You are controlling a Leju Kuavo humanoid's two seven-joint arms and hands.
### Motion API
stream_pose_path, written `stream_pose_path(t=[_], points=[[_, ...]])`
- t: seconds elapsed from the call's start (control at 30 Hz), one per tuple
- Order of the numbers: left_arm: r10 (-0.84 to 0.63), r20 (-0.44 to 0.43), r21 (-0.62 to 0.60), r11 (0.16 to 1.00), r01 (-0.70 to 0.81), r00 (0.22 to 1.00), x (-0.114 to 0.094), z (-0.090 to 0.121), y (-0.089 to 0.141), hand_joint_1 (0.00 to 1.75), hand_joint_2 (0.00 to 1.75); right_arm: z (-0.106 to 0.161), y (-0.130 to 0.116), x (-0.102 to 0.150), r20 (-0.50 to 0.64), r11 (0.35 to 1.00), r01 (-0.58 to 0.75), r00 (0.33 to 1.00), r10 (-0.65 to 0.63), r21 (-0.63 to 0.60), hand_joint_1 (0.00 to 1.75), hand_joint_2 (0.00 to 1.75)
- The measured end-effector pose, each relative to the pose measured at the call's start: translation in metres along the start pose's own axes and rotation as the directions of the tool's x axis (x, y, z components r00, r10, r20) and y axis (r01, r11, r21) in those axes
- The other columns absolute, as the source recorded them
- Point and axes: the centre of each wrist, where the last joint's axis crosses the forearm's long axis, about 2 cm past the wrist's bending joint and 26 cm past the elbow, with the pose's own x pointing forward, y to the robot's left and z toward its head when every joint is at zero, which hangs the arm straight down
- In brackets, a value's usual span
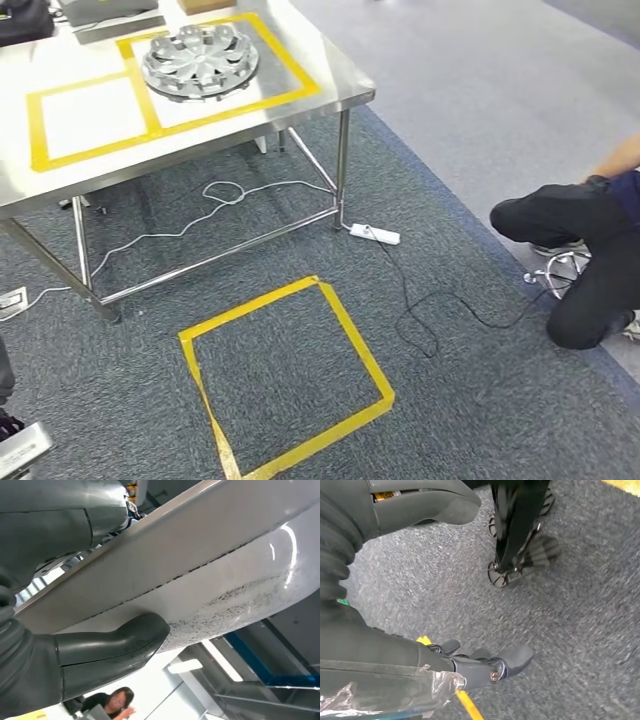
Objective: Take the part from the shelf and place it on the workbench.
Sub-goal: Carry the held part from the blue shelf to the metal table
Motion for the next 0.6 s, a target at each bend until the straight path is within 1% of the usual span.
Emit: stream_pose_path(t=[0.13, 0.3, 0.47, 0.6], points=[[0.018, 0.001, 0.000, 1.000, -0.018, 1.000, 0.000, -0.002, -0.009, 1.75, 1.75, 0.000, -0.006, -0.005, -0.021, 0.997, 0.067, 0.997, -0.068, -0.036, 0.00, 1.75], [0.028, 0.008, 0.001, 1.000, -0.028, 1.000, -0.001, -0.005, -0.013, 1.75, 1.75, 0.001, -0.005, -0.006, -0.027, 0.990, 0.130, 0.991, -0.131, -0.053, 0.00, 1.75], [0.029, 0.014, 0.000, 1.000, -0.029, 0.999, -0.002, -0.005, -0.014, 1.75, 1.75, 0.001, -0.006, -0.007, -0.023, 0.989, 0.135, 0.990, -0.137, -0.062, 0.00, 1.75], [0.022, 0.007, -0.012, 1.000, -0.022, 1.000, -0.003, 0.002, -0.009, 1.75, 1.75, 0.001, -0.006, -0.006, -0.027, 0.991, 0.120, 0.992, -0.122, -0.056, 0.00, 1.75]])
